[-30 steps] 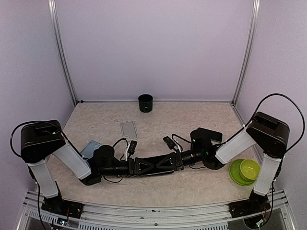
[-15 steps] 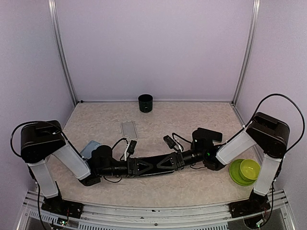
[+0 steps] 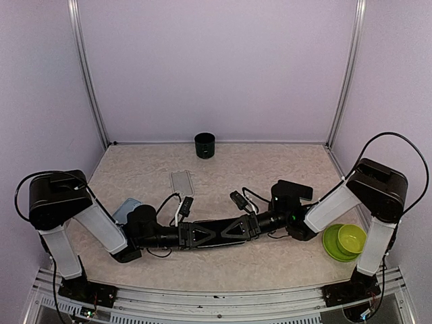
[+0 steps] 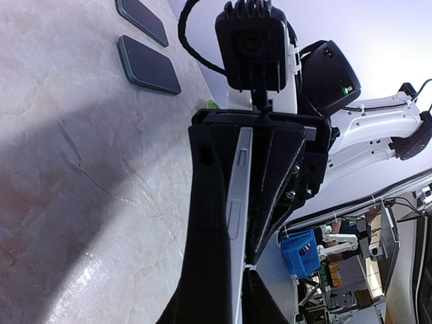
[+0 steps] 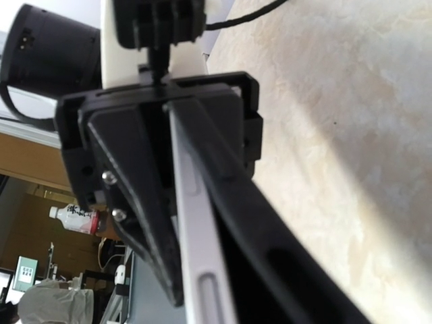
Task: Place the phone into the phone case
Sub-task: Install the phone into the phone case.
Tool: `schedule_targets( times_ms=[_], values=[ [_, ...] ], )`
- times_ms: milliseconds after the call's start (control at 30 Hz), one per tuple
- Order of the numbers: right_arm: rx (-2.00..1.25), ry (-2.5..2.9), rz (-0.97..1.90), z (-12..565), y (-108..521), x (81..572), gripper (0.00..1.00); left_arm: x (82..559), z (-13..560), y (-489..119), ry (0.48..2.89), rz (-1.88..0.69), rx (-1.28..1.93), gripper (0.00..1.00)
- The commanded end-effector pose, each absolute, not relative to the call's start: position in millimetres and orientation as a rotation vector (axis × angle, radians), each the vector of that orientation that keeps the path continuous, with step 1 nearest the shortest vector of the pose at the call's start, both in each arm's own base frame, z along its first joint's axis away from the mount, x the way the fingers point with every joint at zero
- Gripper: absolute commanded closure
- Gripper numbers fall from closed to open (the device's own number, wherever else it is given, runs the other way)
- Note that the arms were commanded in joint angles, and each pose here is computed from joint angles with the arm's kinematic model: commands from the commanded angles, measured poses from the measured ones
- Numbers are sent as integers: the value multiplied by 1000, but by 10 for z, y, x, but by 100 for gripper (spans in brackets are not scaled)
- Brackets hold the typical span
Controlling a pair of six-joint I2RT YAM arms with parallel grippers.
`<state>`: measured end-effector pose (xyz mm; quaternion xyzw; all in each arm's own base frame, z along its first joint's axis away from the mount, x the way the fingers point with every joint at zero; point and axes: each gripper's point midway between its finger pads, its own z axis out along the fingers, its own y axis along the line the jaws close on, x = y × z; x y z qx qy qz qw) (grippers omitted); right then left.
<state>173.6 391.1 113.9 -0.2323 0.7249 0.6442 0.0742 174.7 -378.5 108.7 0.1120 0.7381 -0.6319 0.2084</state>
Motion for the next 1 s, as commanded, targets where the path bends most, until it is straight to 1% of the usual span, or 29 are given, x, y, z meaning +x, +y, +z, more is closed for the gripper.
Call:
schedule_targets(
  times_ms=[0, 400, 667, 800, 967],
  values=[
    [-694, 2163, 1931, 1203, 3938, 1706, 82, 1627, 1434, -3907, 1899, -1852, 418, 80],
    [-710, 2174, 1905, 1226, 3935, 1717, 73, 1604, 1419, -3881, 1908, -1843, 426, 88],
    [-716, 2182, 1883, 1270, 3897, 1727, 66, 1612, 1381, -3844, 1929, -1809, 422, 95],
    [-722, 2186, 1863, 1294, 3878, 1727, 64, 1617, 1384, -3832, 1934, -1783, 433, 99],
    [-727, 2191, 1830, 1310, 3846, 1731, 60, 1619, 1390, -3806, 1937, -1735, 463, 100]
  ],
)
